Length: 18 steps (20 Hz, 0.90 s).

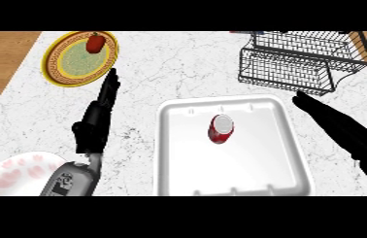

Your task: Pick the can from the tray and place it in the tiered basket

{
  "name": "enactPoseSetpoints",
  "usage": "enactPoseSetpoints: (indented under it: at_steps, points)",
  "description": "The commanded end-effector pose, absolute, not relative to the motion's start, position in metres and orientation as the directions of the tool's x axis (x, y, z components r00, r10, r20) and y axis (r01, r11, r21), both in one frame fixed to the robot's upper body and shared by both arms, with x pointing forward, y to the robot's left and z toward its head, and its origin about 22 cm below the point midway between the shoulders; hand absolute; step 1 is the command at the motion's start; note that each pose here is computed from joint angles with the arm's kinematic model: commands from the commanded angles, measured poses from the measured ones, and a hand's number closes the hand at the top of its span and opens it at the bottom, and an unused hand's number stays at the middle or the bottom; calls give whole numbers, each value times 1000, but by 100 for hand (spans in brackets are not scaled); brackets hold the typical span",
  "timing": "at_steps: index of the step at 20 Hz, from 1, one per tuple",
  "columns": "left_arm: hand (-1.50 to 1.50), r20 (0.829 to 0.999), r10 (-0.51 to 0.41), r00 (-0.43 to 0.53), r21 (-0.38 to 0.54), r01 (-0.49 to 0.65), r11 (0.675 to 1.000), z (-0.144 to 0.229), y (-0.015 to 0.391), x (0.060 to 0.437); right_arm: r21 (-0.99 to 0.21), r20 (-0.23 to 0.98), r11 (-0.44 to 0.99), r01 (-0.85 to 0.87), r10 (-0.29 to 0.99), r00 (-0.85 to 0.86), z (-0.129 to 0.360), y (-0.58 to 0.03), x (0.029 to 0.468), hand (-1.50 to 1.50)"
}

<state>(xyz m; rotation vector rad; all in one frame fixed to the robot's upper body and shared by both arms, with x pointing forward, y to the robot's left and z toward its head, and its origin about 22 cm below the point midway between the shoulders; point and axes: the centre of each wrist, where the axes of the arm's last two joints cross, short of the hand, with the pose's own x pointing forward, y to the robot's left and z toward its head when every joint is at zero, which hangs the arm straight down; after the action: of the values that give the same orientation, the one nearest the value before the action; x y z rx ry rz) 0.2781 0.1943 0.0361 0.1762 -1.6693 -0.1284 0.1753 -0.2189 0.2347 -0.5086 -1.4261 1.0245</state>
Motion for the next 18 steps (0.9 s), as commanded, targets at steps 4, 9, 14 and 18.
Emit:
enactPoseSetpoints:
  at_steps: [4,9,14,18]
  points:
    - [0,977,-194,-91,192,-33,981,30,186,263,-850,487,432,-303,863,-134,241,-159,194,-150]
    - [0,978,-178,-105,174,-45,984,41,193,276,-832,447,386,-398,892,-70,233,-155,210,-150]
    - [0,974,-203,-97,199,-54,979,29,217,274,-828,413,362,-428,910,-30,227,-141,222,-150]
    - [0,981,-172,-90,167,-56,984,32,186,270,-856,357,313,-411,934,-32,223,-134,213,-150]
